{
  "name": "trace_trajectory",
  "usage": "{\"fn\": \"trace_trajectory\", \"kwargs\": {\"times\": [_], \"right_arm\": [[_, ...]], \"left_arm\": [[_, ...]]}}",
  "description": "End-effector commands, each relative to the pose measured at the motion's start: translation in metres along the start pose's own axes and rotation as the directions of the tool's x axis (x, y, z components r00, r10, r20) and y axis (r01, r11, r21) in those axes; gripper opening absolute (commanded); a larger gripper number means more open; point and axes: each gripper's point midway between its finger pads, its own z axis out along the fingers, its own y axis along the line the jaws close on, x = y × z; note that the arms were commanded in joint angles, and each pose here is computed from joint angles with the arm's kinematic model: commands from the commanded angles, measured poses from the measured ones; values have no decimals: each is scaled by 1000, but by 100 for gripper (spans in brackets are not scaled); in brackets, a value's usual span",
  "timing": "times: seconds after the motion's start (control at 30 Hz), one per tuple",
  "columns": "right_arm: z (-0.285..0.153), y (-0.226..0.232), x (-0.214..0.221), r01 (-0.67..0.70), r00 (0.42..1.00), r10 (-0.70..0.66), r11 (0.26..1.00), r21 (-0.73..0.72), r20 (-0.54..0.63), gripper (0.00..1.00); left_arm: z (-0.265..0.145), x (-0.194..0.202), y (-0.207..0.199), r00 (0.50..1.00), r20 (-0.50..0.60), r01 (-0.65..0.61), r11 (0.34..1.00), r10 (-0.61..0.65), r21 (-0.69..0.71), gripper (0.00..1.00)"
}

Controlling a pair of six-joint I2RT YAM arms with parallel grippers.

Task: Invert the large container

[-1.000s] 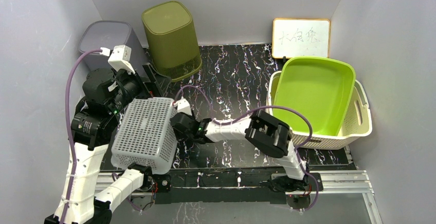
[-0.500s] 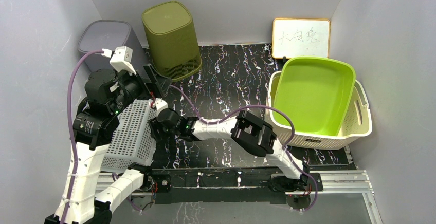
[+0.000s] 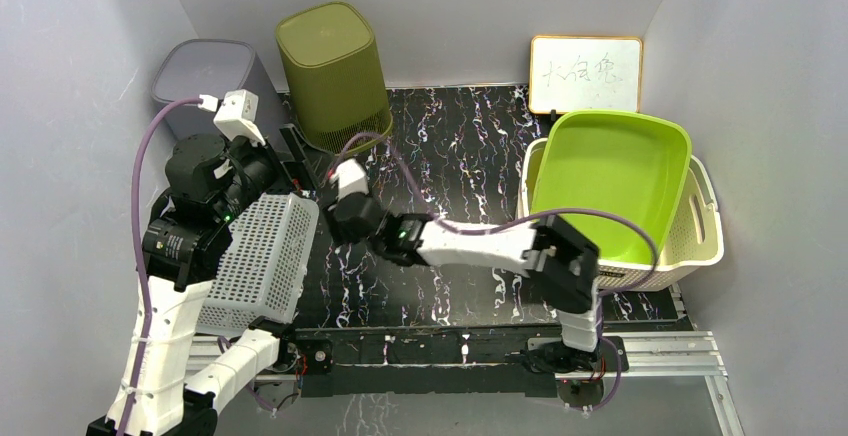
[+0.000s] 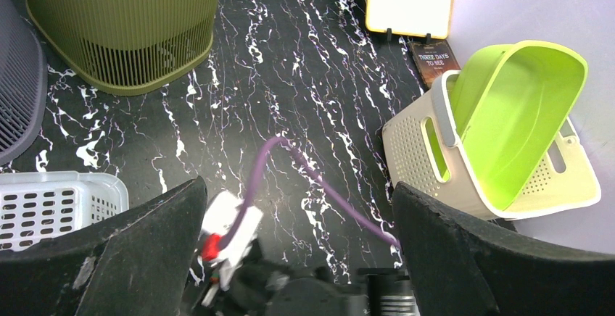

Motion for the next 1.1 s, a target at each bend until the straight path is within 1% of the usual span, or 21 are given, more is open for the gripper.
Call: {"fn": "trace_trajectory", "kwargs": {"times": [0.0,0.1,0.17,0.27,0.33,0.4,0.5,0.67,0.8,0.9,1.07], "right_arm": [[-55,-102,-66,-58,993,23,948,313,112,57],[-99,-167,-87,-133,986,74,888,440,148,59],[-129,-211,-95,-176,979,85,816,551,186,64],[-172,-257,-104,-242,962,94,724,646,254,70],[-195,-288,-103,-280,955,115,661,696,275,70],[-217,-309,-100,-311,947,131,602,735,293,69],[-246,-328,-97,-349,934,128,537,768,334,68],[-273,-337,-94,-399,912,127,492,774,389,66],[-287,-349,-83,-399,913,112,440,804,392,65],[-295,-367,-73,-396,916,112,388,832,384,65],[-284,-397,-54,-405,914,161,386,829,372,63]], "left_arm": [[-4,-5,-7,1000,13,-6,1000,6,29,98],[-1,-1,-6,1000,6,-4,1000,4,28,98],[1,-1,-5,1000,5,-4,1000,3,30,98],[4,1,-7,1000,-4,-5,999,5,44,98],[6,3,-6,1000,-13,-5,999,5,45,98],[7,5,-6,1000,-20,-7,999,8,46,98],[9,8,-5,999,-30,-10,999,12,48,98],[13,14,-5,999,-49,-1,998,4,58,98],[13,19,-3,999,-53,8,998,-5,56,98],[13,22,-3,998,-60,15,998,-11,54,98],[15,26,-2,997,-69,25,998,-21,56,98]]}}
